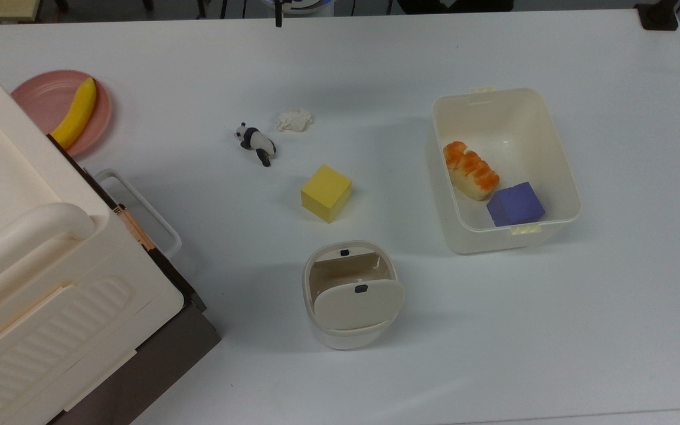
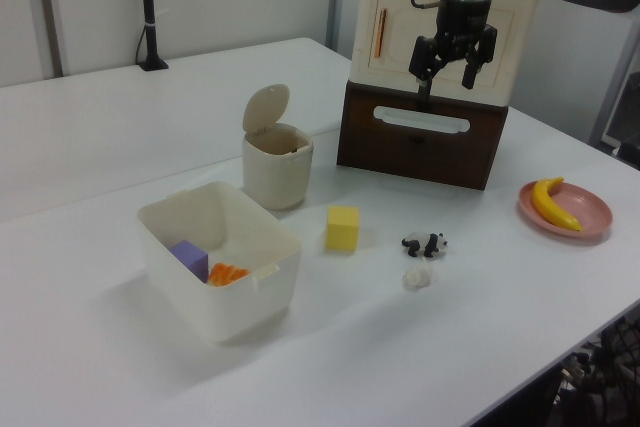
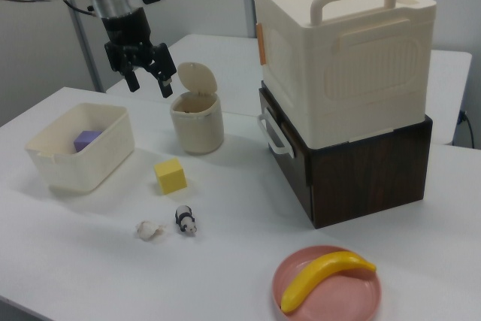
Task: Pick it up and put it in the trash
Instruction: 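Move the gripper from above the cabinet toward the table center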
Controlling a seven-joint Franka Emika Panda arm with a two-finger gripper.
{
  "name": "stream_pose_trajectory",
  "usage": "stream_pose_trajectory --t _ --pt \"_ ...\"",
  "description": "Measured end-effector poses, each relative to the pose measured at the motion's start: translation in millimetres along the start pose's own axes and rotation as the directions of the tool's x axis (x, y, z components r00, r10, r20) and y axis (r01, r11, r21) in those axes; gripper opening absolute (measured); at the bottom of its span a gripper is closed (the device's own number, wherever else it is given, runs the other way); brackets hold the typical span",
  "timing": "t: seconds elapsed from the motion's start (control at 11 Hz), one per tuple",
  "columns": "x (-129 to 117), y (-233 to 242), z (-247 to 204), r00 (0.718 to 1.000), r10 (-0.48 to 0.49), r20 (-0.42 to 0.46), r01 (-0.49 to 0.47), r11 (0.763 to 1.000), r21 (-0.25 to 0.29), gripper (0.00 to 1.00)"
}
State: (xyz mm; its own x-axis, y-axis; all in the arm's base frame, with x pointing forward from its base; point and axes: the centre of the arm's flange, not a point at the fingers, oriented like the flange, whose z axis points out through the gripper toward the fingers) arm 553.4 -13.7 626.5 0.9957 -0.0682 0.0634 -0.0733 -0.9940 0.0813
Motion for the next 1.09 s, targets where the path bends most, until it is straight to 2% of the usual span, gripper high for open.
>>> stream_pose_trajectory --t 0.45,1.09 --pt "9 -2 12 1.0 0.02 0.003 -0.02 1.0 0.009 1.0" --pt "7 1 14 0.999 0.044 0.022 -0.044 0.999 0.014 1.0"
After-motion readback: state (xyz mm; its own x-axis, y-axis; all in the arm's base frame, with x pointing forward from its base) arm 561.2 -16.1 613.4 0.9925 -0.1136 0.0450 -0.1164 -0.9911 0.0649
